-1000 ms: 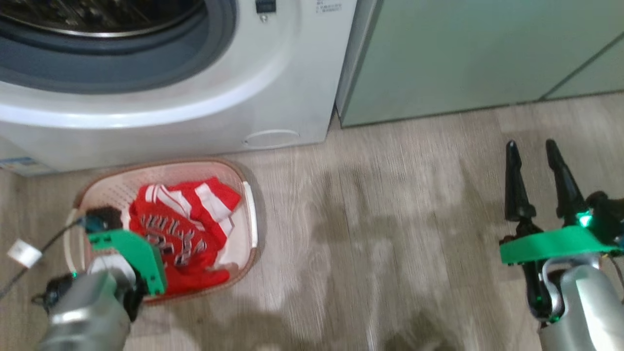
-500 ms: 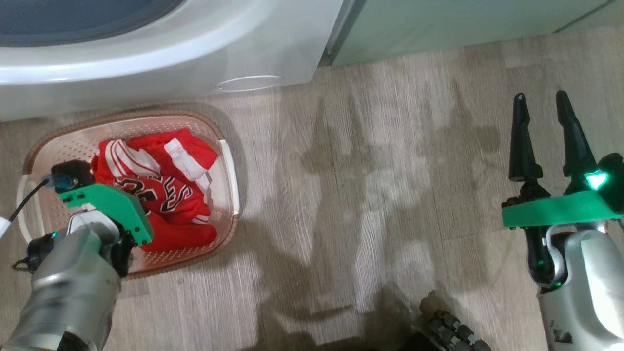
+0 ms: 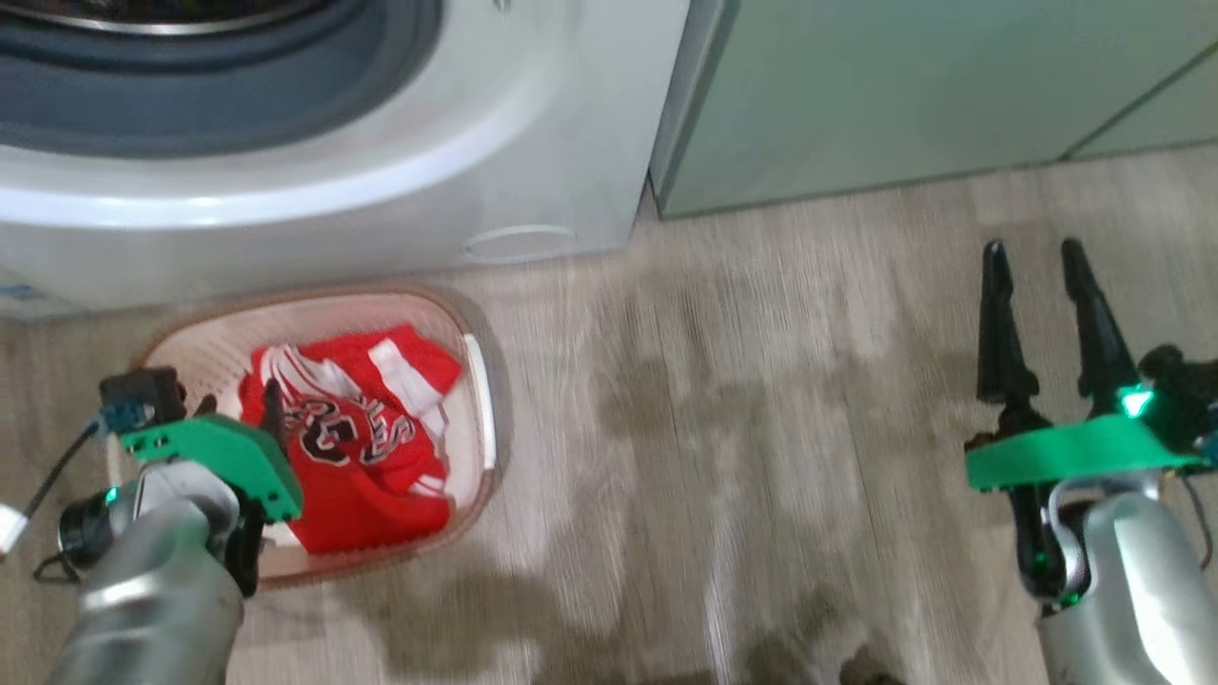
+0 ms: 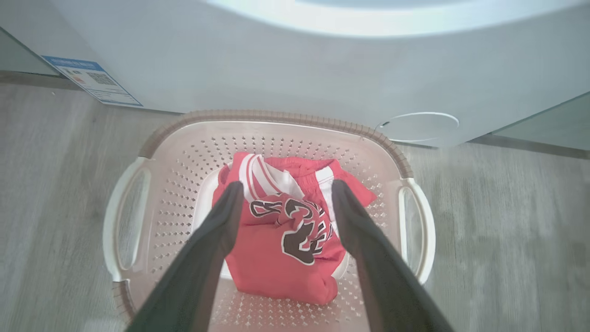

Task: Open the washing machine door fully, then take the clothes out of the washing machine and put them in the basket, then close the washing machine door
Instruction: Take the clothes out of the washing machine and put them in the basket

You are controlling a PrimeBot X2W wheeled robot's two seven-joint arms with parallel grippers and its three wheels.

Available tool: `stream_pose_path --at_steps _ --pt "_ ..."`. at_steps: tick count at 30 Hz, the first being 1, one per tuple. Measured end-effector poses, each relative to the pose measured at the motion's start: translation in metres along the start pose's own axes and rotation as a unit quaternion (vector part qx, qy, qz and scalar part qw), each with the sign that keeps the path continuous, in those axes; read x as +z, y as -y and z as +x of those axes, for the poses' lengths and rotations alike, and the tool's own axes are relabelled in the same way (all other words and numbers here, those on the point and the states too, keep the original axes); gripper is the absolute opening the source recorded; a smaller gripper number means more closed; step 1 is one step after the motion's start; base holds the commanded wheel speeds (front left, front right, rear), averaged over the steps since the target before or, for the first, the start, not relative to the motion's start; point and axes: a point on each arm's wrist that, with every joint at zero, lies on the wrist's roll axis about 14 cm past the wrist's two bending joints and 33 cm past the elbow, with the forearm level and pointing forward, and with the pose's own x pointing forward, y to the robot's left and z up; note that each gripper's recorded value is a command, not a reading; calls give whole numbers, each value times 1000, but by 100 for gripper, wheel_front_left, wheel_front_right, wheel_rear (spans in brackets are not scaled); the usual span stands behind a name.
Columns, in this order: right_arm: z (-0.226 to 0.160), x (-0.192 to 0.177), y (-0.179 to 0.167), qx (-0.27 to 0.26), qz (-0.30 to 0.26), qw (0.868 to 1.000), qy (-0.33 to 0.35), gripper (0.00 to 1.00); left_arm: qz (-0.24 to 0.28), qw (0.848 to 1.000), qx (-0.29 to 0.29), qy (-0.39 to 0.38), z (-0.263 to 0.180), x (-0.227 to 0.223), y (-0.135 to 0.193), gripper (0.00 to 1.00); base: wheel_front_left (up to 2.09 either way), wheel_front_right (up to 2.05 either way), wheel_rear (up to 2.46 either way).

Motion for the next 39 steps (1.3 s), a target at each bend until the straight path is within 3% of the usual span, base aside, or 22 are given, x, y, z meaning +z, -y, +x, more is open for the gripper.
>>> stream_pose_path --at_steps 10,23,29,39 --pt "-39 31 -13 10 17 999 35 100 33 989 -59 135 -59 66 15 100 0 0 0" --pt "-84 53 -12 4 27 997 70 100 5 954 -51 296 -149 112 -3 100 0 0 0" --pt "-90 55 -14 7 29 997 74 100 11 945 -50 323 -168 114 -3 100 0 0 0" --pt "-92 57 -16 9 31 996 79 100 30 945 -51 322 -174 105 -1 100 0 0 0"
